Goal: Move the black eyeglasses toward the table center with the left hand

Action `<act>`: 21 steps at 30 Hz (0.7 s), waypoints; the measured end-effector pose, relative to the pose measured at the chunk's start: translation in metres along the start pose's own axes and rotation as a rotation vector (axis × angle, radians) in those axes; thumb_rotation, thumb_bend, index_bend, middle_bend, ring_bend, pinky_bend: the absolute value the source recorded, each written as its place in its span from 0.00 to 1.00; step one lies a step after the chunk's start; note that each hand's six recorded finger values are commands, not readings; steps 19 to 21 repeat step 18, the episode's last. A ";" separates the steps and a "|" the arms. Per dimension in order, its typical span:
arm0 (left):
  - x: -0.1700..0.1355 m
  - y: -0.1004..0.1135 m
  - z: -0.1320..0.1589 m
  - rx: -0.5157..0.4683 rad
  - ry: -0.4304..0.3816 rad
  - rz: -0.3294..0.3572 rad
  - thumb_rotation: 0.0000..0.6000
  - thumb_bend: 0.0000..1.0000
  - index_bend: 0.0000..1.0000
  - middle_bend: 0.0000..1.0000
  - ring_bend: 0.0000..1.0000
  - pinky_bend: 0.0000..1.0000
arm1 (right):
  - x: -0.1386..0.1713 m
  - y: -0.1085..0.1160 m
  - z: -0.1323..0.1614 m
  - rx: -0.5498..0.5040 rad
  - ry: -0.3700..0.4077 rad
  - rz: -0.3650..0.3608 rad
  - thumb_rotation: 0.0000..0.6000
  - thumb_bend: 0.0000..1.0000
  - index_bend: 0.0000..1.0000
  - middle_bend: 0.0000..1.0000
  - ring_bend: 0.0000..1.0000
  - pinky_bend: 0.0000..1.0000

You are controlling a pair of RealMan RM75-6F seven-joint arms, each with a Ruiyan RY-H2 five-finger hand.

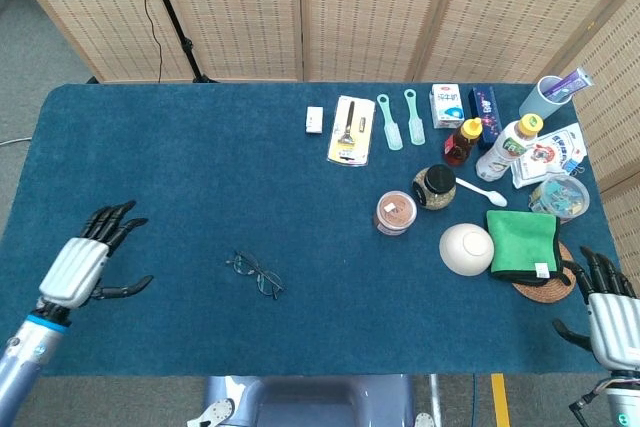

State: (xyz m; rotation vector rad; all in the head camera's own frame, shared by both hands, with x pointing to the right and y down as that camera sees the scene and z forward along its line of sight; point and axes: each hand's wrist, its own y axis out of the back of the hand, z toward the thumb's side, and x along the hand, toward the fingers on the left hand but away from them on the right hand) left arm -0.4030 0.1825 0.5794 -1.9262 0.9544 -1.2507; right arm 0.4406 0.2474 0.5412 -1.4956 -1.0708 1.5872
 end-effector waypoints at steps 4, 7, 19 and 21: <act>-0.037 0.018 -0.023 0.100 0.120 0.032 0.50 0.21 0.18 0.00 0.00 0.00 | -0.005 -0.003 0.008 0.003 0.023 -0.001 1.00 0.19 0.19 0.06 0.08 0.16; -0.059 0.026 -0.031 0.138 0.183 0.058 0.50 0.21 0.18 0.00 0.00 0.00 | -0.007 -0.004 0.012 -0.001 0.031 -0.002 1.00 0.19 0.19 0.06 0.08 0.16; -0.086 0.041 -0.034 0.157 0.242 0.123 0.50 0.21 0.18 0.00 0.00 0.00 | -0.006 -0.001 0.013 -0.006 0.043 -0.013 1.00 0.19 0.19 0.06 0.08 0.16; -0.086 0.041 -0.034 0.157 0.242 0.123 0.50 0.21 0.18 0.00 0.00 0.00 | -0.006 -0.001 0.013 -0.006 0.043 -0.013 1.00 0.19 0.19 0.06 0.08 0.16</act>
